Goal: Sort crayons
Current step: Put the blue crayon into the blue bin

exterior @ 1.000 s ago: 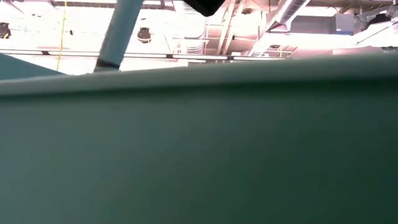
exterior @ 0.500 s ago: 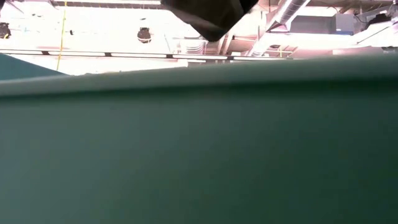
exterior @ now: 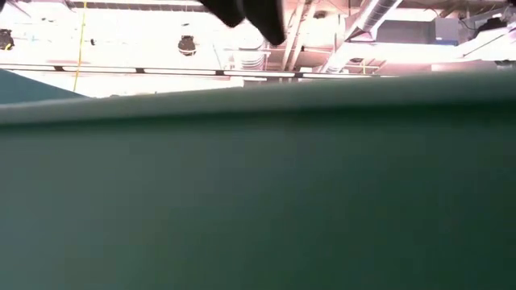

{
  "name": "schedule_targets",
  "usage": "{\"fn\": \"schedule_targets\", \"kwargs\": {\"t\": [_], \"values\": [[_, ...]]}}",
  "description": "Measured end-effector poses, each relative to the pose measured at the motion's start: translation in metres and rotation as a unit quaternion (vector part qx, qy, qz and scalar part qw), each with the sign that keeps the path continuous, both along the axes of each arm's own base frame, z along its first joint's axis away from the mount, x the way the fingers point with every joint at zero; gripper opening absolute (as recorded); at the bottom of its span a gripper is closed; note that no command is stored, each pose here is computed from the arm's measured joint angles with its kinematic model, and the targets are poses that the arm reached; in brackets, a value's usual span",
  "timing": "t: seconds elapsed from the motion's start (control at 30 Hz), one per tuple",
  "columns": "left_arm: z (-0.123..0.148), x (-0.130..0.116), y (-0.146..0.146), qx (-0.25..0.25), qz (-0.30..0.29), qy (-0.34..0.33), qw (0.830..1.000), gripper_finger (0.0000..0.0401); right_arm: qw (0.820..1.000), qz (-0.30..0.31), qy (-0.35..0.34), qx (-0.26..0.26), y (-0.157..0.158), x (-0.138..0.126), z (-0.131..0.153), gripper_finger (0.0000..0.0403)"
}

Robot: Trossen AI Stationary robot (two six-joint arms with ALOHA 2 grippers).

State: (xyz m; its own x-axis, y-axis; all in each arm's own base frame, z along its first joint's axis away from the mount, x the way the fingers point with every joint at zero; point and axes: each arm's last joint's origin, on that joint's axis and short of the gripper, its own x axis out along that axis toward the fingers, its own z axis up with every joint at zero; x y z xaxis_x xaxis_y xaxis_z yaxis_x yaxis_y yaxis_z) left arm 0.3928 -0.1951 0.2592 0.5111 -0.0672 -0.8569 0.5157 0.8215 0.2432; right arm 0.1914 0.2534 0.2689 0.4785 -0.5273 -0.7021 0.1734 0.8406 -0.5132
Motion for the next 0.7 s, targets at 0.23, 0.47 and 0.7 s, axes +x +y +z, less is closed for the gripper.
{"fn": "schedule_targets", "kwargs": {"t": [0.23,0.47,0.7], "values": [[-0.006,-0.009,0.014,0.068,0.037,0.052,0.996,0.0210,0.997,-0.052,0.022,-0.060,-0.031,0.012,-0.035,0.0159],[0.020,-0.012,0.057,0.077,0.104,-0.006,0.992,0.0210,0.985,-0.141,0.002,-0.097,-0.075,0.029,-0.071,0.0159],[0.015,-0.033,0.102,-0.008,0.145,-0.101,0.984,0.0210,0.974,-0.205,-0.030,-0.092,-0.116,0.055,-0.085,0.0159]]}}
